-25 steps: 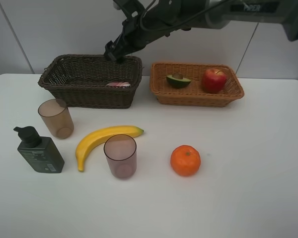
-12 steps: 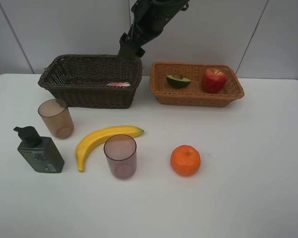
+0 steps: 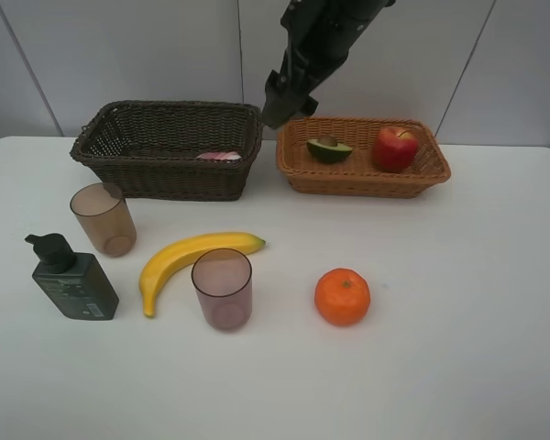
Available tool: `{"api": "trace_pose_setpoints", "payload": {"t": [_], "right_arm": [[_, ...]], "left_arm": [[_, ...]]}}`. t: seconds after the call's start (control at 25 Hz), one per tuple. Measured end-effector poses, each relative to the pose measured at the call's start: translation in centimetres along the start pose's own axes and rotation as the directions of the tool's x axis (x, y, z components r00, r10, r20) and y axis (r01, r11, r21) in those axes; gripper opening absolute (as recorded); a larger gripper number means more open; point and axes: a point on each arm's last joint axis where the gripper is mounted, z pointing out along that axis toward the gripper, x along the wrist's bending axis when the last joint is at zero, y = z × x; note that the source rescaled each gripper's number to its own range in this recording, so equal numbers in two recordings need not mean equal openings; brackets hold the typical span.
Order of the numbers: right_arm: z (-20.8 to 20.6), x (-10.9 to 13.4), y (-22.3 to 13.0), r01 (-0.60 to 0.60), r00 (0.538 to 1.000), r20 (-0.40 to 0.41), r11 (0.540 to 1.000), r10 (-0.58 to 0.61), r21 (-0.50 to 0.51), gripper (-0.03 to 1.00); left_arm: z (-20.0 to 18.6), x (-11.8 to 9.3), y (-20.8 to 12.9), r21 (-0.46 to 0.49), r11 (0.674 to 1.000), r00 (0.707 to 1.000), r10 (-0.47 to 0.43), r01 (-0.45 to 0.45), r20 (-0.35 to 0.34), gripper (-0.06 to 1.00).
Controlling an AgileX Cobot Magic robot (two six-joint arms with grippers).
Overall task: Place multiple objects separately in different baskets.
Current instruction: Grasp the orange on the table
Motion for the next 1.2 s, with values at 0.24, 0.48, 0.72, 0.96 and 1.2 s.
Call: {"api": "trace_pose_setpoints", "payload": {"t": [0.24,0.48,0.72,0.96,1.2], "right_arm": [[-1.4,1.9,-3.8,-0.027,0.999,-0.035,0.997,0.03,0.074,0.98],[-1.3,4.9,-6.8,-0.03,0.993,-0.108,0.988,0.047,0.15,0.98],[0.4,7.5,-9.2,-0.042,0.978,-0.192,0.975,0.085,0.218,0.98],[1.9,9.3,-10.7,-0.091,0.966,-0.219,0.972,0.139,0.218,0.98],[3.0,10.6,-11.7,-0.141,0.96,-0.213,0.969,0.184,0.201,0.98]], "left_arm": [[0.0,0.0,0.0,0.0,1.0,1.0,0.0,0.0,0.0,1.0],[0.0,0.0,0.0,0.0,1.0,1.0,0.0,0.0,0.0,1.0],[0.0,0.0,0.0,0.0,1.0,1.0,0.0,0.0,0.0,1.0],[0.0,0.0,0.0,0.0,1.0,1.0,0.0,0.0,0.0,1.0],[0.0,0.0,0.0,0.0,1.0,1.0,0.0,0.0,0.0,1.0]]}}
